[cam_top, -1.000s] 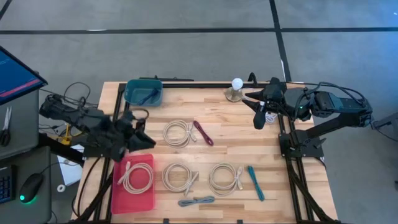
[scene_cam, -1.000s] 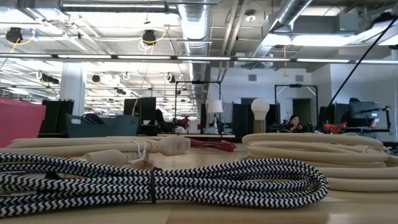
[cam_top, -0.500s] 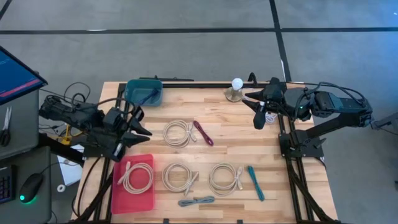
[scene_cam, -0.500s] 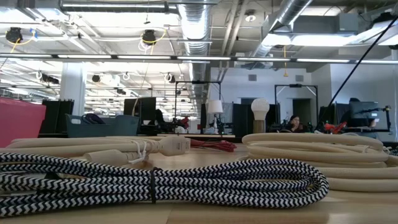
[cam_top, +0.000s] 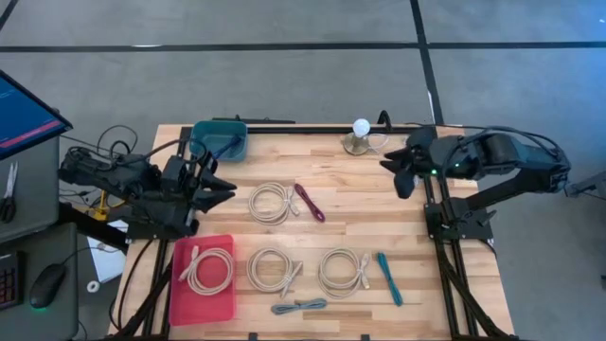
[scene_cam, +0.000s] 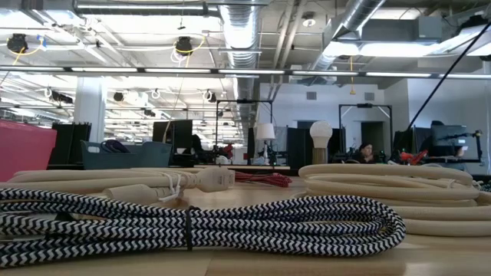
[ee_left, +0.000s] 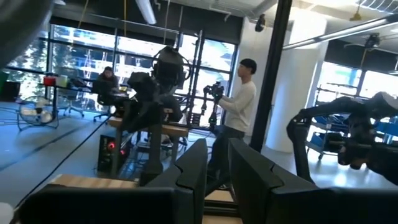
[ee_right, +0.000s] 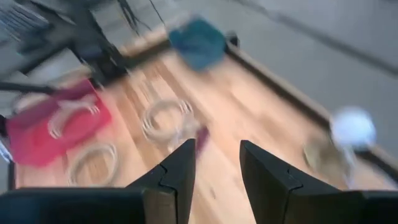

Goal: Pick & Place USB Port
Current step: Put the blue USB cable into the blue bin

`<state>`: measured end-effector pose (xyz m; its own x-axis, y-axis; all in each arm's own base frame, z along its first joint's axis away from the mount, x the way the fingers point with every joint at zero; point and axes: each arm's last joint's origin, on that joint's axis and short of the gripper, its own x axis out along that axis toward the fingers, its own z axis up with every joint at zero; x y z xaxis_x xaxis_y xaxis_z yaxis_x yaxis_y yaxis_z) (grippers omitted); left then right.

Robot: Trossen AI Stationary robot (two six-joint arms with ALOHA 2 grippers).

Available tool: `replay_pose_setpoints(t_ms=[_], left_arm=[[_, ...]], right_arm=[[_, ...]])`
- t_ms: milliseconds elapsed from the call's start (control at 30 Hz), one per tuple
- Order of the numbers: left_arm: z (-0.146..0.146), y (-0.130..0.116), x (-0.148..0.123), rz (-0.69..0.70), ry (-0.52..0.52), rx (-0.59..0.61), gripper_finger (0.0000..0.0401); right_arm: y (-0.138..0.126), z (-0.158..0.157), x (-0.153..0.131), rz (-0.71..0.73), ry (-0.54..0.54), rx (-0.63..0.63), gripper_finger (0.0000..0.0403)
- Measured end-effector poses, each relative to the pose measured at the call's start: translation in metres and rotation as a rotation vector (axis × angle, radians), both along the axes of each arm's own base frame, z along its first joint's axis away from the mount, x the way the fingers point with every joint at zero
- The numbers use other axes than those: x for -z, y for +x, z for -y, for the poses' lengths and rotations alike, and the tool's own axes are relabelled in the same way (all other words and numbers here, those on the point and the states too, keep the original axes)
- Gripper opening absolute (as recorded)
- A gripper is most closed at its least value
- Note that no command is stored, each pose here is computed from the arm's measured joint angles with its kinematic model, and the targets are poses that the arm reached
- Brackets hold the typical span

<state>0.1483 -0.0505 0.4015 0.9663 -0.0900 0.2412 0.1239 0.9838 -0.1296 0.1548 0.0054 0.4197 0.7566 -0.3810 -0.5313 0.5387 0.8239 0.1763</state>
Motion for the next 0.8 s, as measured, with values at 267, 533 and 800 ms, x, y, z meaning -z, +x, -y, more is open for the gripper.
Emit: replay_pose_setpoints(t_ms=[267, 533, 800], left_arm=[[0.0, 0.0, 0.0, 0.0, 0.0, -0.003, 0.0067], [0.0, 0.0, 0.0, 0.0, 0.0, -0.003, 0.0067], [0.0, 0.0, 0.0, -0.001, 0.0, -0.003, 0.0067]], right_arm=[[-0.016, -0.005, 0.014, -0.165, 0.348, 0.014, 0.0118], [-0.01, -0.012, 0.029, -0.352, 0.544, 0.079, 0.0118], [0.014, -0.031, 0.051, -0.584, 0.531, 0.125, 0.0123]])
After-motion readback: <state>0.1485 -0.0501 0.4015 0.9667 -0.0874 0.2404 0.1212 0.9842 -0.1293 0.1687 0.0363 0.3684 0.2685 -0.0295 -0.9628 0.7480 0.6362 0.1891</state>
